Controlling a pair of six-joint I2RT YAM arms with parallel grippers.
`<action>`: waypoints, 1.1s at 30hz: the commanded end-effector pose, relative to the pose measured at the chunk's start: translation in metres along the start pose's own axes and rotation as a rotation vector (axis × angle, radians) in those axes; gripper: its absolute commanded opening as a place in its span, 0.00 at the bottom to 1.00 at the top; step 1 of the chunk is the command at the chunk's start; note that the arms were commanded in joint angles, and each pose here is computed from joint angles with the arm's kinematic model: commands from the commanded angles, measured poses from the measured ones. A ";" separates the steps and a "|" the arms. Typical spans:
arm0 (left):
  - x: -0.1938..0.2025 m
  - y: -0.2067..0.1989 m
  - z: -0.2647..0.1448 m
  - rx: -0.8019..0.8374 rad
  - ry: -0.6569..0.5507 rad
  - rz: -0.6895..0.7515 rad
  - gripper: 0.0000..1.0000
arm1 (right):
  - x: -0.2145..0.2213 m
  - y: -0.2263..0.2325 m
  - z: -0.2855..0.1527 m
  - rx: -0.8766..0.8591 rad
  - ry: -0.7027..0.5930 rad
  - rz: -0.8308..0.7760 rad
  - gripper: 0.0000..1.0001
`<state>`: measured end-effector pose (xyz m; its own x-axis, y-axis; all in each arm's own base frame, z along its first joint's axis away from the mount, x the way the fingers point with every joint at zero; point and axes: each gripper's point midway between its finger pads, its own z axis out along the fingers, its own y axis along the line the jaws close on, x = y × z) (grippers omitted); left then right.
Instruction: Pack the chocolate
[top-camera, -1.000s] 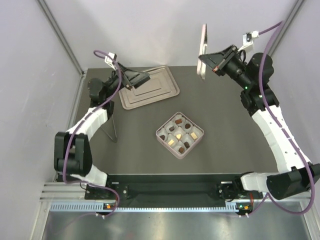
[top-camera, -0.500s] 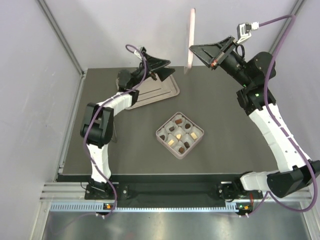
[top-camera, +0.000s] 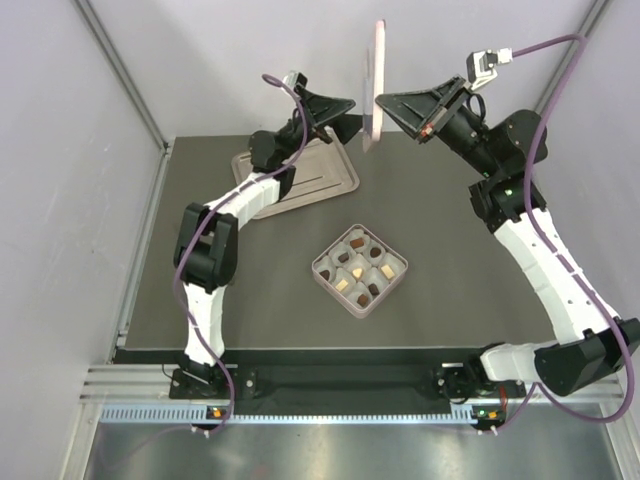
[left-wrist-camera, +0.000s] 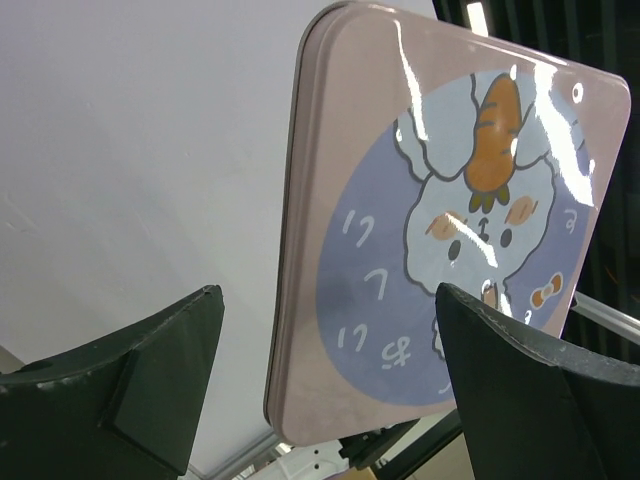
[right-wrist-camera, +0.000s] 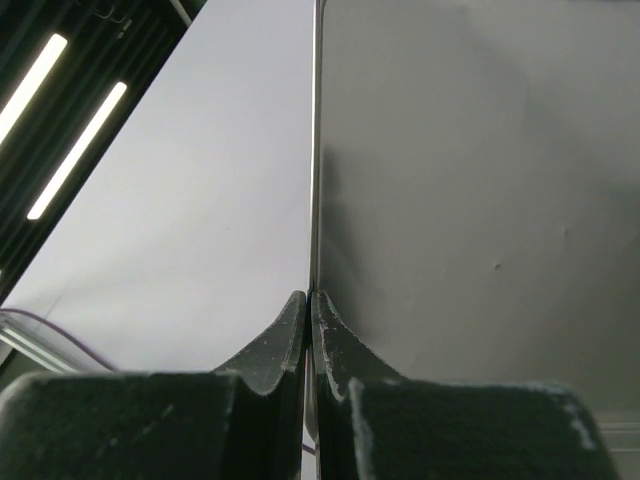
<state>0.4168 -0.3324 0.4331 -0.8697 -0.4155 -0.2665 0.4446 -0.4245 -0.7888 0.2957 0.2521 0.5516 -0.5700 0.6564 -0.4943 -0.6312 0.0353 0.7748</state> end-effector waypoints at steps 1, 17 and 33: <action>0.033 -0.071 -0.012 0.334 0.080 0.260 0.92 | 0.001 0.033 -0.004 -0.114 -0.007 -0.016 0.00; 0.040 -0.069 -0.009 0.335 0.087 0.190 0.79 | -0.012 -0.060 -0.028 0.069 -0.040 0.042 0.00; 0.034 0.005 -0.050 0.122 0.077 0.061 0.06 | 0.008 -0.205 -0.108 0.521 0.071 -0.049 0.36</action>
<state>0.4415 -0.3342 0.3486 -0.9260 -0.3758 -0.0357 0.1912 -0.3854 -0.9027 0.3688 0.1684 0.3608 -0.5769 0.6474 -0.4980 -0.2986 0.4004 0.8663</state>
